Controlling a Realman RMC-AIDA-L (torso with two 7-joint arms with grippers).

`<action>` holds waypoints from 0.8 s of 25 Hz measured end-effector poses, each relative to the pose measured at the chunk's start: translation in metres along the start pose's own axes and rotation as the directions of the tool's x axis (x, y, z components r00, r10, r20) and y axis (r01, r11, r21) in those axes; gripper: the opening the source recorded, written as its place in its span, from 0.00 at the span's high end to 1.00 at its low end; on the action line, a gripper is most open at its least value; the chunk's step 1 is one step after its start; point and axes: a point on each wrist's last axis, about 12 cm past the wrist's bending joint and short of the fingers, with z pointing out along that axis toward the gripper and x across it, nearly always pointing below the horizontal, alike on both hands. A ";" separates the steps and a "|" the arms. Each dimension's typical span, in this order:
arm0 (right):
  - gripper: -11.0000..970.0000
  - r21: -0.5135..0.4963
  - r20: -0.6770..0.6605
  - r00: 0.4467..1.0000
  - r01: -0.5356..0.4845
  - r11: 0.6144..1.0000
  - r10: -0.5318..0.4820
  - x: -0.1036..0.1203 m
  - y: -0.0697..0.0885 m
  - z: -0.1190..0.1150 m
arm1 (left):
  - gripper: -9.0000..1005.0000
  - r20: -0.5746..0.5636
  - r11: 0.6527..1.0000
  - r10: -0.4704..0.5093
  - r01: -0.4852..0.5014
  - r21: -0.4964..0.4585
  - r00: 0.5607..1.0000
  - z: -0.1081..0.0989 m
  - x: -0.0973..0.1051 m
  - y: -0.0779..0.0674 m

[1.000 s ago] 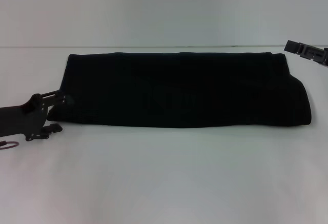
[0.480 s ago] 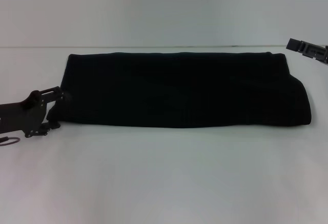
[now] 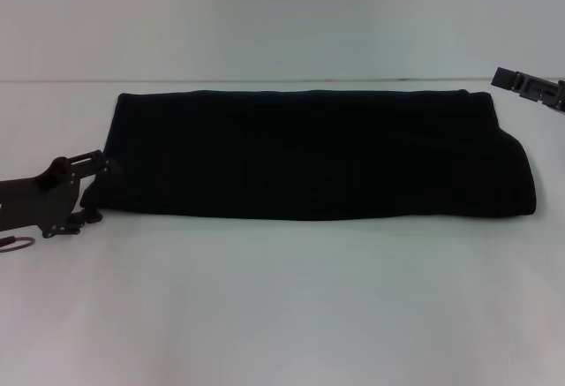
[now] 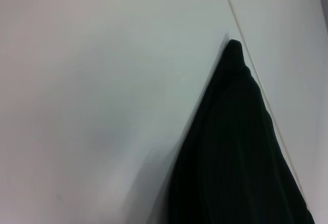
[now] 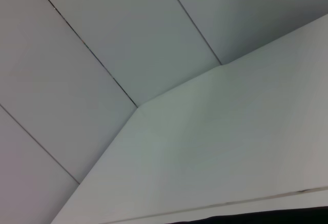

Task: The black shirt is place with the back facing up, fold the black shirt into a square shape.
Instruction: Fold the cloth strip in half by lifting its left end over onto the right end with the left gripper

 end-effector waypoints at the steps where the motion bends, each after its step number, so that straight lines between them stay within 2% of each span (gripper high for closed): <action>1: 0.05 0.000 0.000 1.000 0.000 1.000 0.000 0.000 0.000 0.000 | 0.10 0.002 1.000 0.000 0.000 -0.001 1.000 0.000 0.000 0.000; 11: 0.05 -0.001 -0.002 1.000 0.002 1.000 -0.002 0.001 0.000 0.001 | 0.10 0.019 1.000 0.003 -0.003 -0.004 1.000 0.003 0.001 0.003; 20: 0.05 -0.001 -0.003 1.000 -0.001 1.000 0.001 0.002 0.000 0.000 | 0.10 0.031 0.999 0.052 -0.052 0.000 0.998 0.006 -0.002 -0.003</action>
